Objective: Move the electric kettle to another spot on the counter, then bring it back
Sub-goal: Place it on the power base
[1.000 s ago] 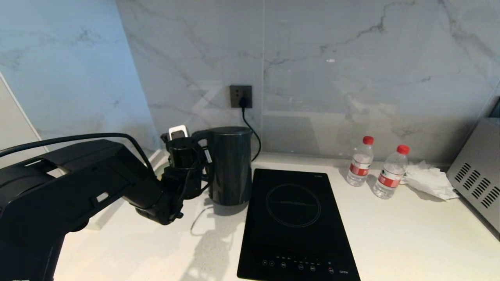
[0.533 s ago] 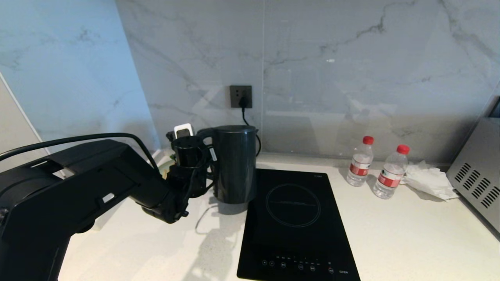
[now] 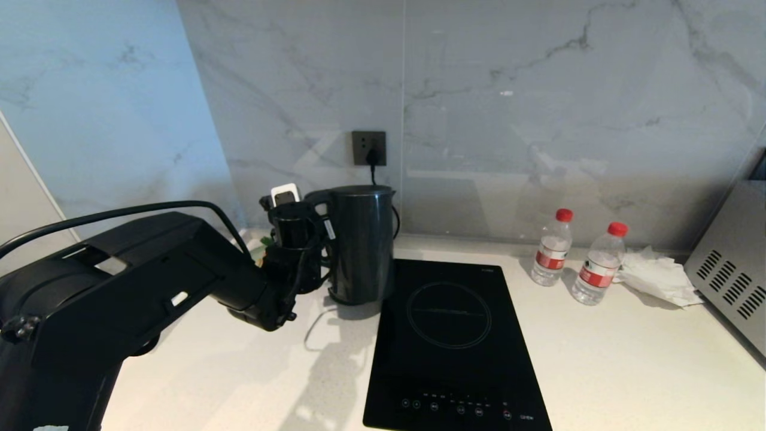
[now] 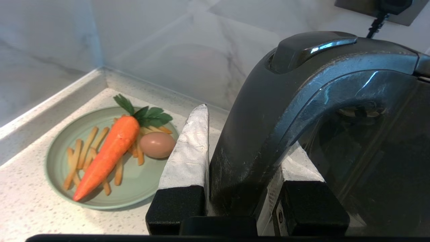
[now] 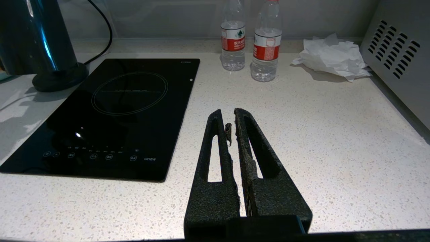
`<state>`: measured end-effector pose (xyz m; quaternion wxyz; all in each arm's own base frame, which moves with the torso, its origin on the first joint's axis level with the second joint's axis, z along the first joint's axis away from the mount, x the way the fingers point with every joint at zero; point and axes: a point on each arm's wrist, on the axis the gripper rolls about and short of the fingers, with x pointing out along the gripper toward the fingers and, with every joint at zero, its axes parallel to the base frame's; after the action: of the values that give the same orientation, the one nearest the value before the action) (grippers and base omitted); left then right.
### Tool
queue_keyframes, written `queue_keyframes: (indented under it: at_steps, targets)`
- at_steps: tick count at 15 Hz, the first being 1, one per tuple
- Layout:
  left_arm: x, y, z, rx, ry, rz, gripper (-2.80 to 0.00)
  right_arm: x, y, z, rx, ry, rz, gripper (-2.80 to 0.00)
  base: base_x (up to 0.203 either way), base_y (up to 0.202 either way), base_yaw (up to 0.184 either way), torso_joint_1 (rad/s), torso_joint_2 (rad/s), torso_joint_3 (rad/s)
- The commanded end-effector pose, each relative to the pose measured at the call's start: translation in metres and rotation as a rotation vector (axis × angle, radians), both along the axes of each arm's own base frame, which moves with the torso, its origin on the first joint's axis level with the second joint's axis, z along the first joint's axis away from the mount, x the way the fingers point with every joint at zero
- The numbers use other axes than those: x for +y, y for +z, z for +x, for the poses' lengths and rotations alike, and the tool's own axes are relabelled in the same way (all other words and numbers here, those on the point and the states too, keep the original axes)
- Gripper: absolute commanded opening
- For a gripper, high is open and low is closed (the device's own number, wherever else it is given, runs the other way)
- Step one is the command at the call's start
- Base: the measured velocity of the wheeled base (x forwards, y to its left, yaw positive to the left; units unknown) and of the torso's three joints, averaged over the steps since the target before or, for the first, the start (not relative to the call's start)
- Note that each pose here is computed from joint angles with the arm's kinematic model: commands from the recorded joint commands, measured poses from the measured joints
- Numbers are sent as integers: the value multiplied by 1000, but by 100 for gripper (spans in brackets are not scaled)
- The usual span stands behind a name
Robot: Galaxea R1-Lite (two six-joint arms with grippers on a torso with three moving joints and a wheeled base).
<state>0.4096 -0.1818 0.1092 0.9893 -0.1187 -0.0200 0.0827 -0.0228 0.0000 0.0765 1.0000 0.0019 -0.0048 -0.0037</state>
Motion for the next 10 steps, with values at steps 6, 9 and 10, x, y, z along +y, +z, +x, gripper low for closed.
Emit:
queue_keyframes:
  at_steps: [6, 9, 10]
  targets:
    - [-6, -9, 14, -14, 18, -8, -280, 0, 0, 0, 0, 0, 0, -280, 0, 0, 0, 0, 0, 0]
    - [-8, -12, 18, -16, 18, -6, -280, 0, 0, 0, 0, 0, -1, -280, 0, 0, 0, 0, 0, 0]
    - [-9, -13, 20, -9, 18, -2, -280, 0, 0, 0, -1, 0, -1, -280, 0, 0, 0, 0, 0, 0]
